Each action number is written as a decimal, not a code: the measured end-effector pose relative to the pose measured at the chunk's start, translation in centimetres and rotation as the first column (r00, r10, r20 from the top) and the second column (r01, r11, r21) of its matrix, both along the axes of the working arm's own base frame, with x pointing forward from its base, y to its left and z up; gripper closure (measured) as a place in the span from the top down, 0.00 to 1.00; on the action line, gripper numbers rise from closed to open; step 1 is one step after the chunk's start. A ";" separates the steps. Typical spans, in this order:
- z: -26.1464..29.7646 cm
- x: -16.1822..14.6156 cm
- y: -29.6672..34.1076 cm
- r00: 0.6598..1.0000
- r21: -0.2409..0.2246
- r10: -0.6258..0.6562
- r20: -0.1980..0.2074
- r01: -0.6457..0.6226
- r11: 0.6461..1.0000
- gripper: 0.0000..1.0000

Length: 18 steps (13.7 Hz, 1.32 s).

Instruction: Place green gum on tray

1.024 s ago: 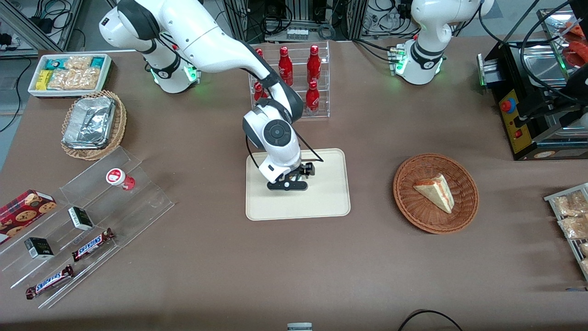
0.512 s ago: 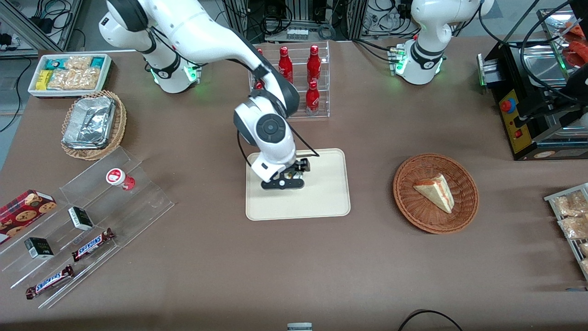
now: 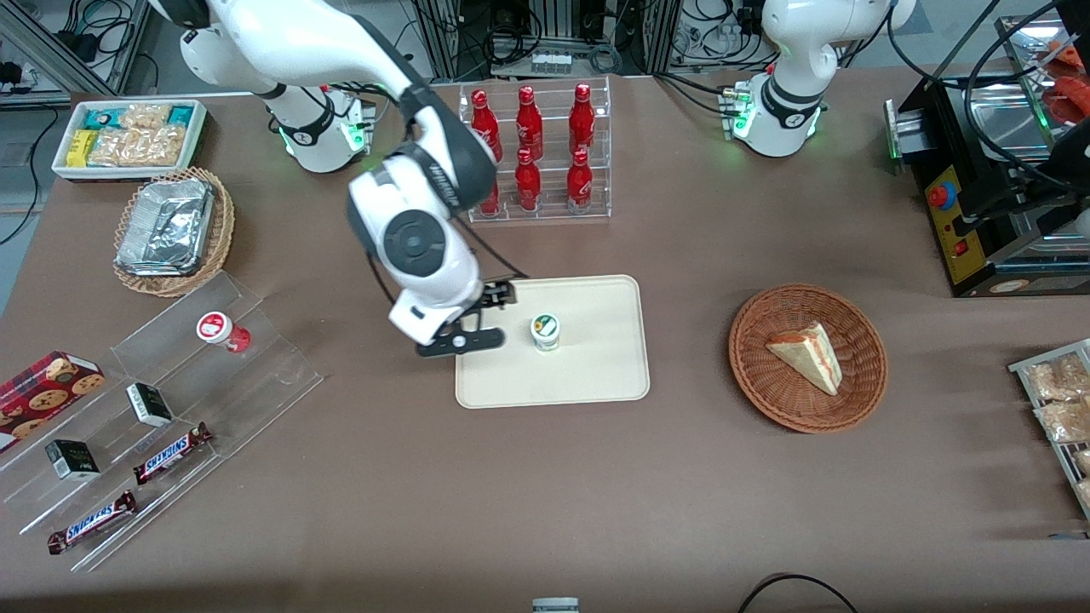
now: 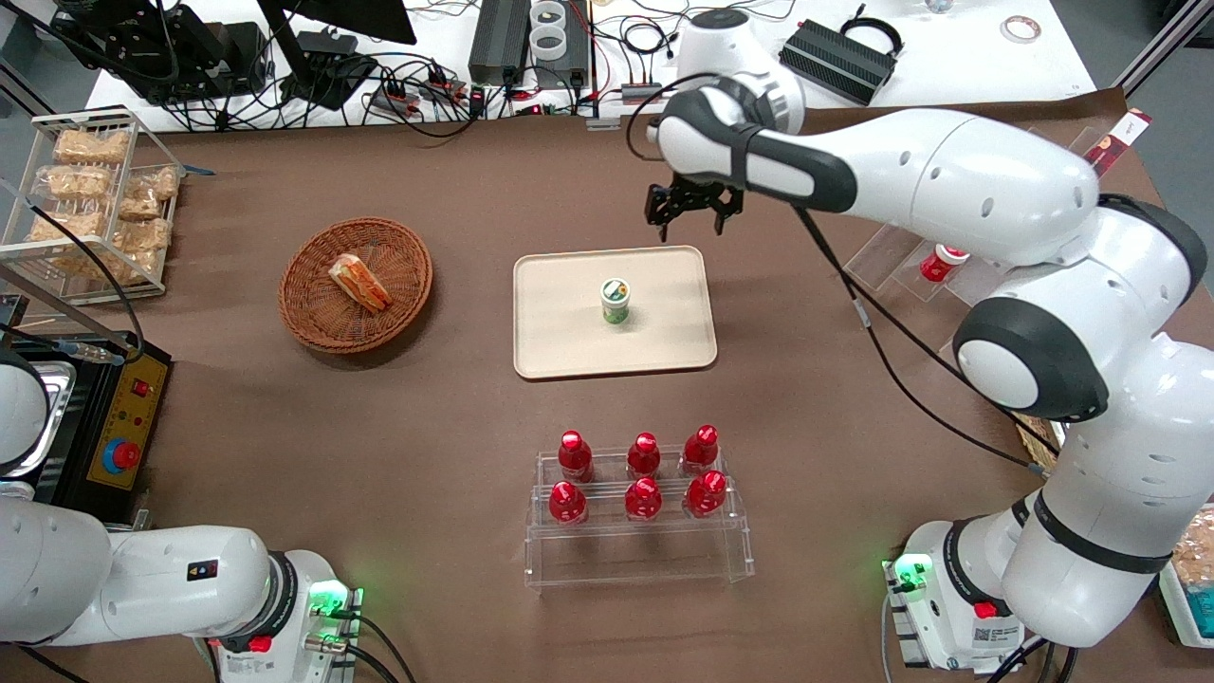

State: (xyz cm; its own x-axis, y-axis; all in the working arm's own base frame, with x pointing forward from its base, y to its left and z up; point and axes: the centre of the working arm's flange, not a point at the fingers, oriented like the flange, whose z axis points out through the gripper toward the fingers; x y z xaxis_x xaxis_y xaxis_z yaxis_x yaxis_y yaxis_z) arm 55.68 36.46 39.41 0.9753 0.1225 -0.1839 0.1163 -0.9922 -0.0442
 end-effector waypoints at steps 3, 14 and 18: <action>1.6 2.4 -6.0 0.999 0.018 0.034 -0.024 -0.034 0.999 1.00; 6.5 7.1 -30.5 0.999 0.058 -0.042 -0.020 0.043 0.997 1.00; 9.2 5.4 -31.8 1.000 -0.004 -0.025 0.015 0.025 1.000 1.00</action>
State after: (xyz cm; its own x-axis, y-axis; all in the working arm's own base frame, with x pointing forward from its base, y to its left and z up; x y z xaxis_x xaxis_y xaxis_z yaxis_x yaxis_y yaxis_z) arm 61.06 4.67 48.63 0.9806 0.0975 -0.1699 0.0922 -0.9950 -0.0383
